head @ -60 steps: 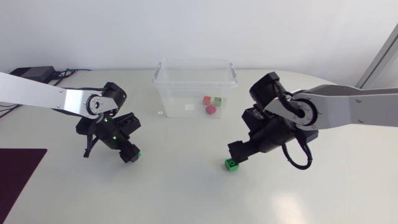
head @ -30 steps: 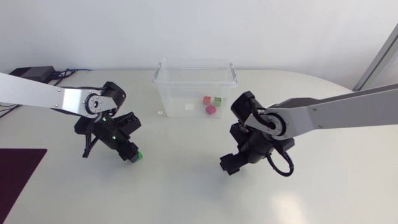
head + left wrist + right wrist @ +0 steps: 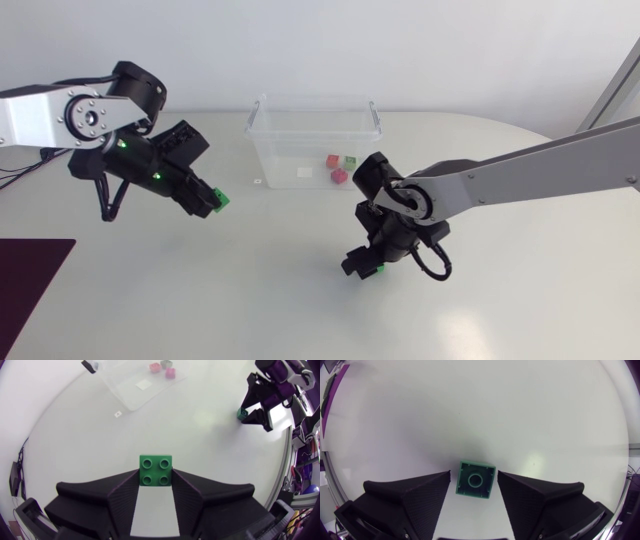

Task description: Place the duplo bricks in the container

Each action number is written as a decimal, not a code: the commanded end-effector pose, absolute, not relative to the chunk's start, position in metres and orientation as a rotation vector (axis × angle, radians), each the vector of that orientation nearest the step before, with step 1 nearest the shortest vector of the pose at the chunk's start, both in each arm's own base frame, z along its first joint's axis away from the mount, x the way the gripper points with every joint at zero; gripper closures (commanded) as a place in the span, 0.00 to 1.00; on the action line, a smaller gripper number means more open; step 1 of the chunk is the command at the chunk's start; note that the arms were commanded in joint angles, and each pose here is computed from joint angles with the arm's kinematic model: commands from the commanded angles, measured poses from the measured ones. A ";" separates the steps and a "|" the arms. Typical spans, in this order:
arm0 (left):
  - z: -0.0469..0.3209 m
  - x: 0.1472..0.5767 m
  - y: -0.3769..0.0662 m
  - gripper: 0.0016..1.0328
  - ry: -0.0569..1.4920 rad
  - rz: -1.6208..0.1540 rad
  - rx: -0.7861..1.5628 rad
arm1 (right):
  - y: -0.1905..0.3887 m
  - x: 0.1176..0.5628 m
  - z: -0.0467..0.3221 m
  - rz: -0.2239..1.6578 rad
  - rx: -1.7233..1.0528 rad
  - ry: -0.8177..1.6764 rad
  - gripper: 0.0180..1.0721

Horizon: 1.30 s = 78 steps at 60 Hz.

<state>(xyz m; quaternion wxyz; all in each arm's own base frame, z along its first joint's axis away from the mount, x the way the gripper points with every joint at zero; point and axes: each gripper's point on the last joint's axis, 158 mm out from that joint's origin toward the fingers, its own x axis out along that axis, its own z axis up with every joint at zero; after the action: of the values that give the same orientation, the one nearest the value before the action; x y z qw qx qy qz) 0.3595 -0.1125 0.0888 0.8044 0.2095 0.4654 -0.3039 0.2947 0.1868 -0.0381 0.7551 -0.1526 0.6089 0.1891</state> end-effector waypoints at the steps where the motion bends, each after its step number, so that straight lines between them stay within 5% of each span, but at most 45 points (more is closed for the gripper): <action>1: 0.122 0.369 -0.120 0.68 0.921 -0.641 0.413 | 0.194 0.298 -0.042 0.413 -0.345 1.320 0.56; 18: 0.194 0.408 -0.148 0.67 0.677 -0.618 0.307 | 0.184 0.295 -0.035 0.406 -0.402 1.285 0.71; 32: 0.220 0.453 -0.181 0.66 0.585 -0.632 0.248 | 0.180 0.303 0.024 0.409 -0.376 1.184 0.72; 66: 0.178 0.535 -0.218 0.62 0.637 -0.616 0.219 | 0.174 0.367 0.165 0.368 -0.257 0.869 0.73; 71: 0.170 0.541 -0.220 0.46 0.649 -0.604 0.218 | 0.173 0.375 0.177 0.363 -0.241 0.829 0.73; 76: 0.161 0.545 -0.220 0.07 0.663 -0.594 0.225 | 0.172 0.386 0.193 0.354 -0.221 0.769 0.73; 78: 0.158 0.544 -0.220 0.03 0.671 -0.592 0.228 | 0.174 0.391 0.201 0.354 -0.213 0.747 0.73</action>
<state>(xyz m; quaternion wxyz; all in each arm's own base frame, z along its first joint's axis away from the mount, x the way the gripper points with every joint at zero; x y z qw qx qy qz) 0.5381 -0.2163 0.1615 0.8941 0.1151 0.3209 -0.2904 0.3795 0.1737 0.1755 0.8960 -0.1062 0.3959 0.1707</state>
